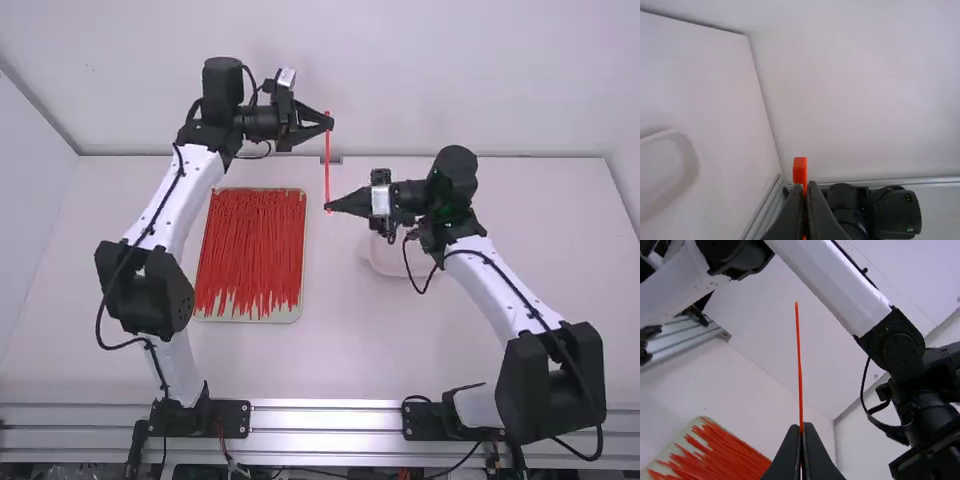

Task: Fasten the cable tie

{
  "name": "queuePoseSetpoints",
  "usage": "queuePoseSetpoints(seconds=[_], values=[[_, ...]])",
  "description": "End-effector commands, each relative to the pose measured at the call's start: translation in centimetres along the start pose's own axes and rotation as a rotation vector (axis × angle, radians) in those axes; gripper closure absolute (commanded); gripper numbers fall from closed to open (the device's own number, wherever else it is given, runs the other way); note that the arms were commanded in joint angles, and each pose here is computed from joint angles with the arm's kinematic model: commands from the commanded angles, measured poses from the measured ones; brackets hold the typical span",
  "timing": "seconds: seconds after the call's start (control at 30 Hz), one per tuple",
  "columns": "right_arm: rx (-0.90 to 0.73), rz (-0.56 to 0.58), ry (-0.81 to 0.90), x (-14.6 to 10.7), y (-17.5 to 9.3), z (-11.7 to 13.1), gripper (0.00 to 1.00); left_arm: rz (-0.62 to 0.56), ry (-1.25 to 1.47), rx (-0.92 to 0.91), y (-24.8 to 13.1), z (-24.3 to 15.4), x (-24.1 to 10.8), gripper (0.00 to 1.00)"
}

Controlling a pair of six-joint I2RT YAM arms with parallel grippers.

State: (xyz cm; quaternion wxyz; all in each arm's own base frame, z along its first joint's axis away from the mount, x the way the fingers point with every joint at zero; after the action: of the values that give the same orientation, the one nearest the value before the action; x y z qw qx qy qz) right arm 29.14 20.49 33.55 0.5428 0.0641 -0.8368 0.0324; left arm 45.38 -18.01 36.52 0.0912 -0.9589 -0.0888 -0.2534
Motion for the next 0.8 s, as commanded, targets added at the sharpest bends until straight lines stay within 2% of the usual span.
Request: queuePoseSetpoints(seconds=[0.0, 0.03, 0.13, 0.33, 0.6, 0.77], values=[[-0.086, 0.016, 0.226, -0.5, 0.0, -1.0, 1.0, 0.035, 0.1, -0.044, 0.3, -0.3, -0.7, 0.98], [-0.135, 0.017, 0.296, -0.6, 0.0, -1.6, 1.0, 0.046, 0.134, -0.064, 0.3, -0.4, -0.9, 0.98], [-0.162, 0.016, 0.33, -0.6, -0.1, -1.9, 1.0, 0.066, 0.208, -0.105, 0.3, -0.8, -1.1, 0.98], [-0.017, 0.0, 0.273, -0.1, 0.0, -0.2, 1.0, 0.062, 0.473, -0.132, 0.0, -0.8, -1.3, 0.98], [-0.153, 0.0, 0.501, -0.5, -0.1, -1.8, 1.0, 0.062, 0.732, -0.133, 0.4, 0.2, -2.2, 0.98], [-0.143, 0.001, 0.501, -0.5, 0.0, -1.7, 1.0, 0.058, 0.844, -0.13, 0.2, 1.2, -2.6, 0.98]])
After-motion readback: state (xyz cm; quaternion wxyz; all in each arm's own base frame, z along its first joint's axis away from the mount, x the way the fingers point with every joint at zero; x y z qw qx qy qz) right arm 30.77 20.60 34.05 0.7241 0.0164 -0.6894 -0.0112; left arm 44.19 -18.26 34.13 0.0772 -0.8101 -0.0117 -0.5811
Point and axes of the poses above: each hand's point on the last joint's axis, 136 mm out from that joint toward the fingers, its own y axis out along the fingers, its own z axis along the line the jaws close on, x = y × z, the point moved 5 cm from there along -y, back along the fingers, and after that the axes turned 13 degrees about y, right-handed, at the moved point
